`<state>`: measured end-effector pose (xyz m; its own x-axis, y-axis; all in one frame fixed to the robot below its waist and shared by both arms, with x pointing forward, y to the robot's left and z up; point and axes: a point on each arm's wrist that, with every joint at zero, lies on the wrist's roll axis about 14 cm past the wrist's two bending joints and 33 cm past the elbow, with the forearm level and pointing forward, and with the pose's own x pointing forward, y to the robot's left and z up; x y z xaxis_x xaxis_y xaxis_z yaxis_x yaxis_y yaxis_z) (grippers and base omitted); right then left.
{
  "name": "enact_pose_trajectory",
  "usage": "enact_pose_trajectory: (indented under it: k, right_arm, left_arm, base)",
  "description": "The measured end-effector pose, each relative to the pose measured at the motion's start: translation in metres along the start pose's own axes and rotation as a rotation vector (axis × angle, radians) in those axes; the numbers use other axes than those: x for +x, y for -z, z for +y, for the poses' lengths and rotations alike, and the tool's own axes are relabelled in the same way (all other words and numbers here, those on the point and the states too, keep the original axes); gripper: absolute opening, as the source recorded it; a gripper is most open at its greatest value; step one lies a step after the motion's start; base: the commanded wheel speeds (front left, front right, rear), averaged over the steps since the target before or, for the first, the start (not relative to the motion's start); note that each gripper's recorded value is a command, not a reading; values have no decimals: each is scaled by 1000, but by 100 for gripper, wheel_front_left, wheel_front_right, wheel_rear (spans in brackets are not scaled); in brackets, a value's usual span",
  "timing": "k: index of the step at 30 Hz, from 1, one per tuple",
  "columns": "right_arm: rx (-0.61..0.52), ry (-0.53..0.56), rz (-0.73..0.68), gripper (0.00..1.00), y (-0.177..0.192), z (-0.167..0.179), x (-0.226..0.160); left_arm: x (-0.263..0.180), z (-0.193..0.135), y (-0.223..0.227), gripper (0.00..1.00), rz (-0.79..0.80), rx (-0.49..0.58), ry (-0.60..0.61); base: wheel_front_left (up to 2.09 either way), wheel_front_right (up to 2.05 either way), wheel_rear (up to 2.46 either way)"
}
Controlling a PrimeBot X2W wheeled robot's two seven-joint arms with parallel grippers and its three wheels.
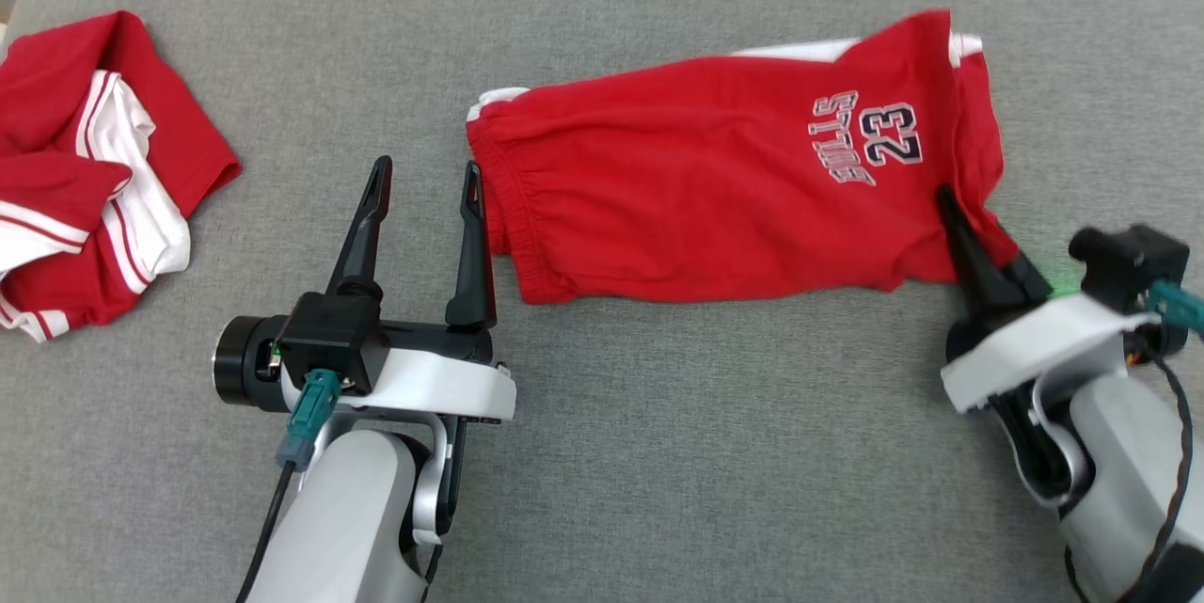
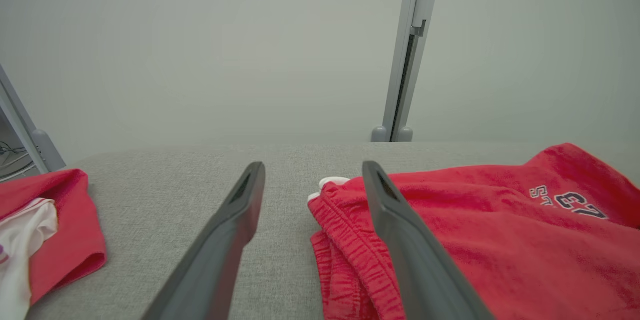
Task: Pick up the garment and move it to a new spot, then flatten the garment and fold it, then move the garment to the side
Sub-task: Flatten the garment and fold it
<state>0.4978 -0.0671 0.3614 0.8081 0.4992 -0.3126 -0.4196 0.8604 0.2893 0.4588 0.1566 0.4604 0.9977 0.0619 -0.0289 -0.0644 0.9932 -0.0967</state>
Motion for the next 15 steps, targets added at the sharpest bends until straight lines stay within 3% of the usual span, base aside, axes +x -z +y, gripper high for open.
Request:
enact_pose_trajectory:
  k: [9, 15]
  right_arm:
    - [80, 112, -36, 0, 16, -12, -65]
    - [102, 178, -40, 0, 20, -23, -88]
  left_arm:
    - [-9, -13, -4, 100, -5, -7, 47]
    - [-14, -20, -7, 100, -10, -12, 72]
  base:
    - [0, 0, 0]
    - [0, 0, 0]
